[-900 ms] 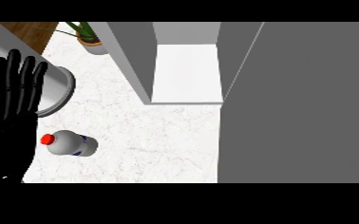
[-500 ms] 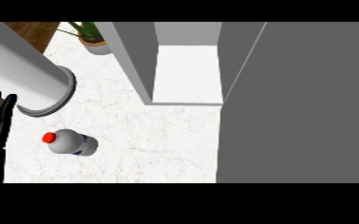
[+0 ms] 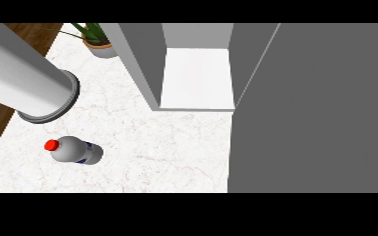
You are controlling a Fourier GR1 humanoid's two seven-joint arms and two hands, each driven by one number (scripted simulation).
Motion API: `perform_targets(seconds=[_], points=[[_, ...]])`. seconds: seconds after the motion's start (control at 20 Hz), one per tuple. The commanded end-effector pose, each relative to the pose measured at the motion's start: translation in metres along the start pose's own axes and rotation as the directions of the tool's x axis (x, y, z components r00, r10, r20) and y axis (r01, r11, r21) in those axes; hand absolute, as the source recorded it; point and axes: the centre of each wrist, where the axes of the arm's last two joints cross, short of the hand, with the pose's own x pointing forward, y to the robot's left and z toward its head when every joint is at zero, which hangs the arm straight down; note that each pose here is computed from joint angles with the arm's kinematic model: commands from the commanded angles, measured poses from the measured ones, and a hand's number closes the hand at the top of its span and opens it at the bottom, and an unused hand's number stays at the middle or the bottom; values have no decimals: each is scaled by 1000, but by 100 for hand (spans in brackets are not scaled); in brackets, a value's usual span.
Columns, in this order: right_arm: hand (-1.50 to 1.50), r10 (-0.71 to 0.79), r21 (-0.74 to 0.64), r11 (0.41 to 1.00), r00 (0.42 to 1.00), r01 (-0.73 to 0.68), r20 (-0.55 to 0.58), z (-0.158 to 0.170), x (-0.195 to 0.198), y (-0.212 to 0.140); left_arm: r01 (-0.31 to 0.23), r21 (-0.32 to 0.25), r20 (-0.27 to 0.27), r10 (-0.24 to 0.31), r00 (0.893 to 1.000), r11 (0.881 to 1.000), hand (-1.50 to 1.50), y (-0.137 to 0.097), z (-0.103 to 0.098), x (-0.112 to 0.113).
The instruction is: Pick up the bottled water, place it into the cabinet and close the cabinet
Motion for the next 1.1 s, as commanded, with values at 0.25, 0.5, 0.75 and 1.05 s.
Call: perform_targets(seconds=[0.25, 0.5, 0.75, 1.05], points=[[-150, -6, 1, 1000, 1000, 6, 4, 32, 20, 2, -36, -11, 43, 37, 998, 999, -150, -9, 41, 34], [-150, -9, 17, 1000, 1000, 9, -2, 42, 35, 0, -46, 2, 23, 46, 999, 999, -150, 10, 38, 14], [-150, -13, 16, 1000, 1000, 13, 11, 50, 41, 11, -26, 24, 22, 25, 999, 999, -150, 19, 47, 7], [-150, -5, 37, 999, 1000, 5, 16, 57, 44, 2, -26, 63, -16, 27, 1000, 998, -150, 24, 36, -13]])
